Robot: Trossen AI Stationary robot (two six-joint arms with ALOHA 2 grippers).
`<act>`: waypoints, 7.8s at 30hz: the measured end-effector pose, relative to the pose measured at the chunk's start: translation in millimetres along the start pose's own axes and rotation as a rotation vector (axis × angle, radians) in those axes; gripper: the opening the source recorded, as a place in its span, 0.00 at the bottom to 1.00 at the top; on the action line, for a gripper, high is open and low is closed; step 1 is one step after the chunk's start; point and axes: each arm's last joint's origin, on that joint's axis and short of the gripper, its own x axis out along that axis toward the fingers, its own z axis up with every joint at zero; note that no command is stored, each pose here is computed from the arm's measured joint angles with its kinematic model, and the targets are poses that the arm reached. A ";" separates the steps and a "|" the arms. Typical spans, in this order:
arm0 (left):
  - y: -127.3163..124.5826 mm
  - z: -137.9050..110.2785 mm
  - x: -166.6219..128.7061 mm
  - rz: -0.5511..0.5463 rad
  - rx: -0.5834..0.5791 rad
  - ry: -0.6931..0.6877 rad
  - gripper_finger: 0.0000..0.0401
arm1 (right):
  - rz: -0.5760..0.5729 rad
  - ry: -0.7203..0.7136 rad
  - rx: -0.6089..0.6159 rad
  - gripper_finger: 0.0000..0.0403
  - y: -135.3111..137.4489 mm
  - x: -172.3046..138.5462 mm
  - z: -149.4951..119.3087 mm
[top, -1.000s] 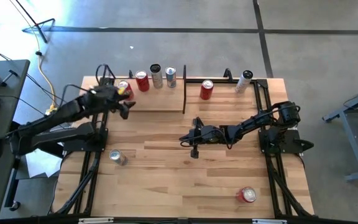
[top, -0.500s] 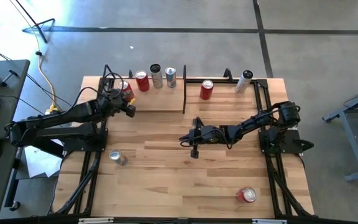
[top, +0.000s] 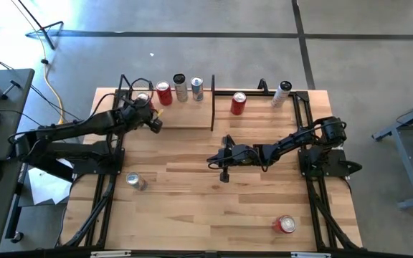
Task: Place canned beverage on shelf
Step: Put the left red soda can on the shelf, then put the white soda can on the shelf
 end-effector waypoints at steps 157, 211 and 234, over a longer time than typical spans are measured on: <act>-82.4 -41.5 -26.4 -0.590 0.137 -0.429 0.00 | -0.857 0.841 0.658 0.74 -317.0 -219.7 58.8; -83.5 -40.6 -27.6 -0.628 0.135 -0.433 0.00 | -0.945 0.846 0.776 0.71 -319.3 -238.0 68.5; -83.6 -40.0 -28.1 -0.631 0.130 -0.440 0.00 | -0.915 1.024 0.773 0.71 -326.9 -215.2 45.3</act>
